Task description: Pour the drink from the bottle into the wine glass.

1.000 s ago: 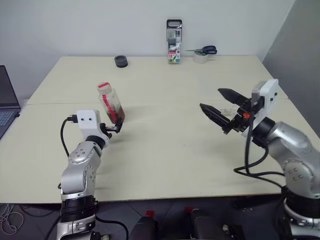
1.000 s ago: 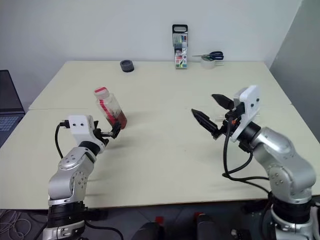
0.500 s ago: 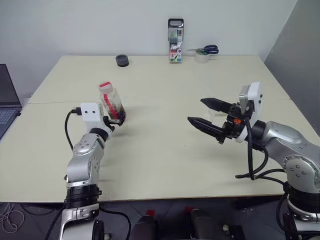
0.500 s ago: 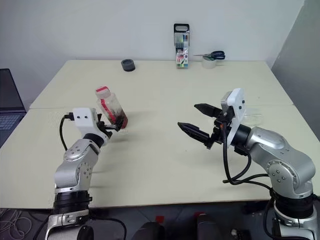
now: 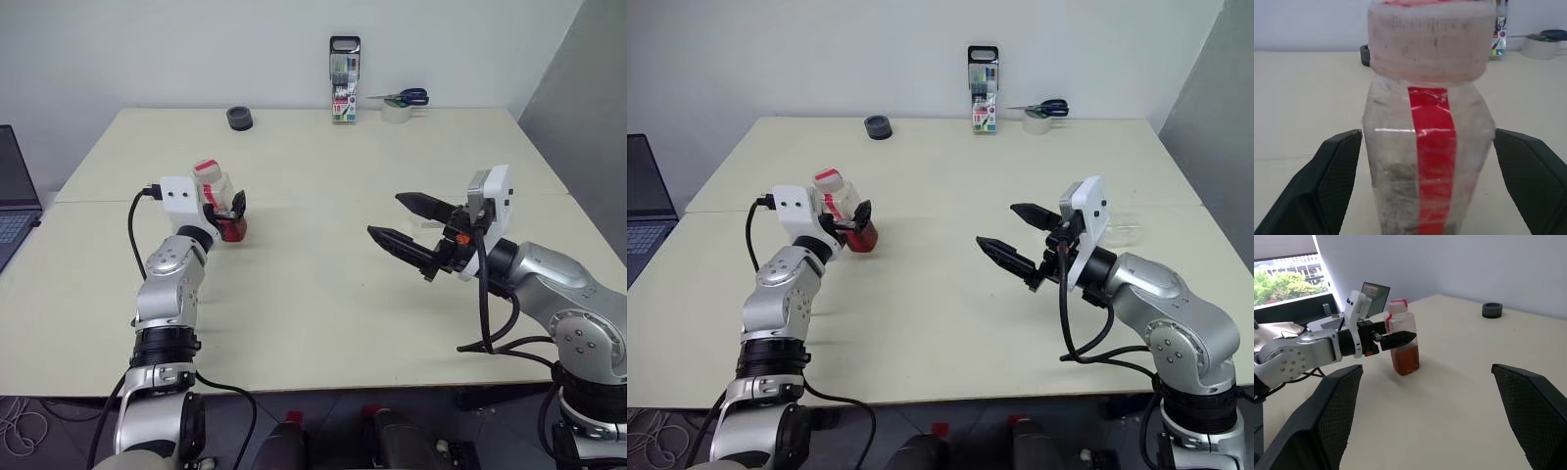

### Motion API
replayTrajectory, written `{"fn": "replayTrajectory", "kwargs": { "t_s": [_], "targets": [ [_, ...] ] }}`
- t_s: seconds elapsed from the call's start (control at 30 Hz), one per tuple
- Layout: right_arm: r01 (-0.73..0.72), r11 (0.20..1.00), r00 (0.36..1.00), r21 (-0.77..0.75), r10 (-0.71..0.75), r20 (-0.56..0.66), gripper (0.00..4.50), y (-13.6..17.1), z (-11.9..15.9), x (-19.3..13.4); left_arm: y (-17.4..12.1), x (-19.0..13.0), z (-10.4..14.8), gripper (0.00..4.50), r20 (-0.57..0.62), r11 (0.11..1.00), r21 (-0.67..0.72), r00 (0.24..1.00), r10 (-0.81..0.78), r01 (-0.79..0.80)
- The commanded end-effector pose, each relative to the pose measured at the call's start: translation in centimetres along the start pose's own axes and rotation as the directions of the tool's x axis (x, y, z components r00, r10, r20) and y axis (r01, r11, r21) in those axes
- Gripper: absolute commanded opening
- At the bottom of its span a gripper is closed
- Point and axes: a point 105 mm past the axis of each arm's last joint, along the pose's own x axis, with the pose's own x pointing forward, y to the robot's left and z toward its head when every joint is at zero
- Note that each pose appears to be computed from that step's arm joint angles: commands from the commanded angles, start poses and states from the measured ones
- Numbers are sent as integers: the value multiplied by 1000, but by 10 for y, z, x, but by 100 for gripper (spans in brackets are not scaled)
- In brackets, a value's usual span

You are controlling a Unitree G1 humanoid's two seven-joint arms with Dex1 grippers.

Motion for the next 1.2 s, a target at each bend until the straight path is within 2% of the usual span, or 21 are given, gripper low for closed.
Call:
{"fn": "replayTrajectory", "kwargs": {
  "t_s": [0.03, 0.37, 1.0, 1.1, 1.2],
  "targets": [
    [2, 999, 999, -54, 0, 36, 450, 4, 10, -2, 1, 6, 15, 447, 57, 999, 50, 998, -17, 15],
    [23, 999, 999, -39, -22, 39, 450, 7, 7, -4, 0, 19, 23, 447, 86, 998, 52, 996, -39, 35],
    [36, 999, 999, -31, -35, 33, 450, 7, 8, -4, 2, 12, 21, 447, 95, 999, 41, 995, -30, 26],
    [38, 999, 999, -27, -37, 18, 450, 6, 5, -6, 2, 10, 23, 395, 105, 999, 38, 994, -24, 20],
    [39, 999, 999, -24, -38, 18, 450, 5, 6, -7, 4, 8, 23, 307, 105, 999, 36, 994, -15, 12]
  ]
}}
